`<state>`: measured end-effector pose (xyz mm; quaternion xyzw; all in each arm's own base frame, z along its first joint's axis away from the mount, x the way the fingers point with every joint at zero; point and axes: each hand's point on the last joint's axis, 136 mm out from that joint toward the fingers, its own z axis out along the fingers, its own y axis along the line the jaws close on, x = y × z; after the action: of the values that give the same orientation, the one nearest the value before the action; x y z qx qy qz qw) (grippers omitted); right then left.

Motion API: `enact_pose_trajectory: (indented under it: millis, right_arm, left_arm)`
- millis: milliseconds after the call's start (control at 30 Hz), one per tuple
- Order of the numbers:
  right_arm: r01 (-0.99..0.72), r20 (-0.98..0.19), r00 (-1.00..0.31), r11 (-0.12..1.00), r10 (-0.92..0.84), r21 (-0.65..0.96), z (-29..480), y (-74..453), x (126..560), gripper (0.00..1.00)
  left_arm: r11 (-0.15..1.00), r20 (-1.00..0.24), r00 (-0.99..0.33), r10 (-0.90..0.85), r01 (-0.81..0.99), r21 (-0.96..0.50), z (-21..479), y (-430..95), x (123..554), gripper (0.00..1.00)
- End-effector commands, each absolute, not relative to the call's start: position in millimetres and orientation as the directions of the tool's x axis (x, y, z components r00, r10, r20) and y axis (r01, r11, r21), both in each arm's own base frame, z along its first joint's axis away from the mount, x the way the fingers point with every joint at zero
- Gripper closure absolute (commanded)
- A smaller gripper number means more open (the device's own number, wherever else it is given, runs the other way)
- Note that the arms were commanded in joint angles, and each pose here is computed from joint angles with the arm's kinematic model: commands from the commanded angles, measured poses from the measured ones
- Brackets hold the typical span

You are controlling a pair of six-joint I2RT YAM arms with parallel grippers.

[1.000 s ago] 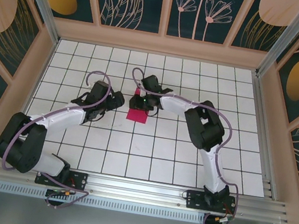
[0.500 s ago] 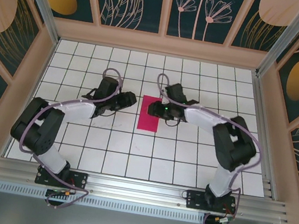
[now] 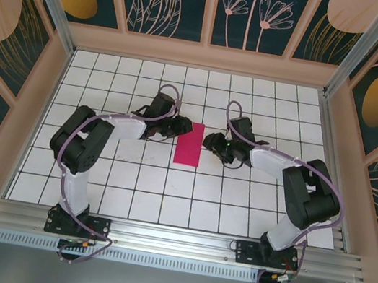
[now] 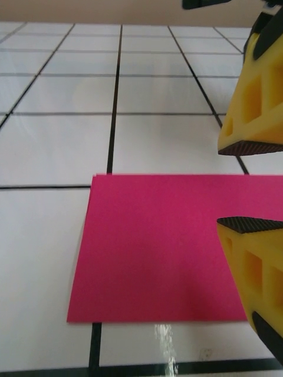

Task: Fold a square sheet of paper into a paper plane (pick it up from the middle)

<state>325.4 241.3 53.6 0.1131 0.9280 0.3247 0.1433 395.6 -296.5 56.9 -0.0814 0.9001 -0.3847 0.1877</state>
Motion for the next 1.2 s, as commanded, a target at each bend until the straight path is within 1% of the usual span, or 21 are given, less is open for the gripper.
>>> enact_pose_trajectory:
  millis: [0, 333, 500, 767, 1167]
  right_arm:
    - [0.148, -0.154, -0.933, 0.736, 0.326, 0.66, 58.7, 247.4, 317.5, 0.44]
    - [0.175, -0.078, -0.953, 0.744, 0.291, 0.645, 50.3, 258.7, 300.6, 0.45]
    - [0.156, -0.048, -0.968, 0.745, 0.245, 0.649, 46.8, 272.3, 287.3, 0.45]
    - [0.148, -0.013, -0.978, 0.732, 0.21, 0.665, 40.4, 281.0, 281.2, 0.47]
    - [0.126, 0.014, -0.986, 0.7, 0.164, 0.703, 36.3, 293.1, 275.5, 0.55]
  left_arm:
    - [0.726, -0.255, -0.931, -0.261, -0.015, -0.688, 40.2, -295.1, 394.1, 0.64]
    - [0.792, -0.222, -0.934, -0.278, -0.092, -0.603, 2.5, -276.6, 386.4, 0.65]
    - [0.807, -0.202, -0.934, -0.294, -0.129, -0.576, -10.8, -269.5, 380.9, 0.65]
    - [0.81, -0.195, -0.934, -0.299, -0.14, -0.569, -14.4, -267.5, 378.8, 0.66]
    - [0.81, -0.194, -0.934, -0.301, -0.143, -0.568, -15.1, -266.9, 378.4, 0.66]
